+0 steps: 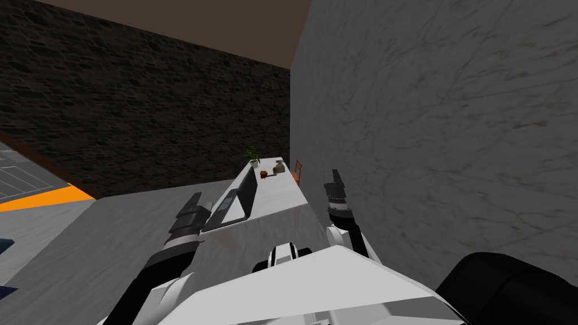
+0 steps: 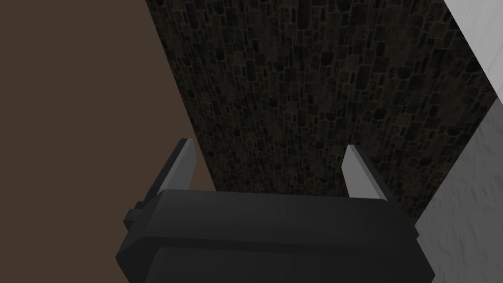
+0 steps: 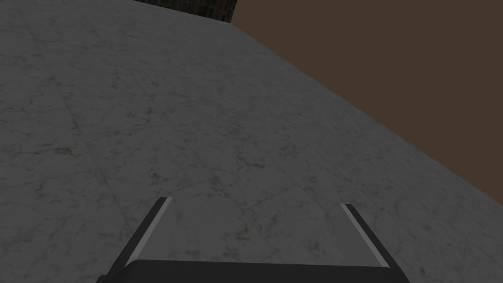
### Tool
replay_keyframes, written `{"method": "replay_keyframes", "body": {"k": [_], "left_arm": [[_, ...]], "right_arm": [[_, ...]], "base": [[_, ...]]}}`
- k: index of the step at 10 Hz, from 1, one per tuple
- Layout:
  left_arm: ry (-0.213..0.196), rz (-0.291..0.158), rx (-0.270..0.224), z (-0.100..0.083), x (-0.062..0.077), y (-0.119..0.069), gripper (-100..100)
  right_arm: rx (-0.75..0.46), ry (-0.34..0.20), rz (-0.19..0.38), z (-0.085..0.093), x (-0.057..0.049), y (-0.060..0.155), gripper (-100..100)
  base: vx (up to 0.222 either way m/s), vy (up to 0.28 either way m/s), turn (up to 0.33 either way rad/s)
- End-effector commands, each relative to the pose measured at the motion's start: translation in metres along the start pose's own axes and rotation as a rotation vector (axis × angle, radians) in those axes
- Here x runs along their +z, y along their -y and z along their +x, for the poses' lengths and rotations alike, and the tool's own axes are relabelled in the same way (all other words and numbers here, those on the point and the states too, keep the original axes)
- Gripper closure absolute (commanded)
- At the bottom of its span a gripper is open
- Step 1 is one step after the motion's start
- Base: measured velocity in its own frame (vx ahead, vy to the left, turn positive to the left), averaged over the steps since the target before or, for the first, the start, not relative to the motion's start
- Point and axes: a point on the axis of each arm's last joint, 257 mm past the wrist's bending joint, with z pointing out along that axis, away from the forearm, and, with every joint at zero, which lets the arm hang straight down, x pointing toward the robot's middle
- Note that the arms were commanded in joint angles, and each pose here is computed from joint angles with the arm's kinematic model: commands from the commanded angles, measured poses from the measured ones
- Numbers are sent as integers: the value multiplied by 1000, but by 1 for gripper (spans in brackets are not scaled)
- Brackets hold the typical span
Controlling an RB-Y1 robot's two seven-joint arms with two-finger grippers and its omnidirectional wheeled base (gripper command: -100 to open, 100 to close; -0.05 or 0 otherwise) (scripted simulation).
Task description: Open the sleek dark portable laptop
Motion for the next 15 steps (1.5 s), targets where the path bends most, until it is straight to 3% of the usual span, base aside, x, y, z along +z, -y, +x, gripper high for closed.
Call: {"method": "replay_keyframes", "body": {"k": [1, 15], "left_arm": [[19, -51, -19, -8, -1, -12, -100], [85, -347, -104, -44, -12, -85, -100]], "right_arm": [[0, 0, 0, 0, 0, 0, 0], [0, 0, 0, 0, 0, 0, 0]], "base": [[79, -123, 66], [64, -131, 74]]}}
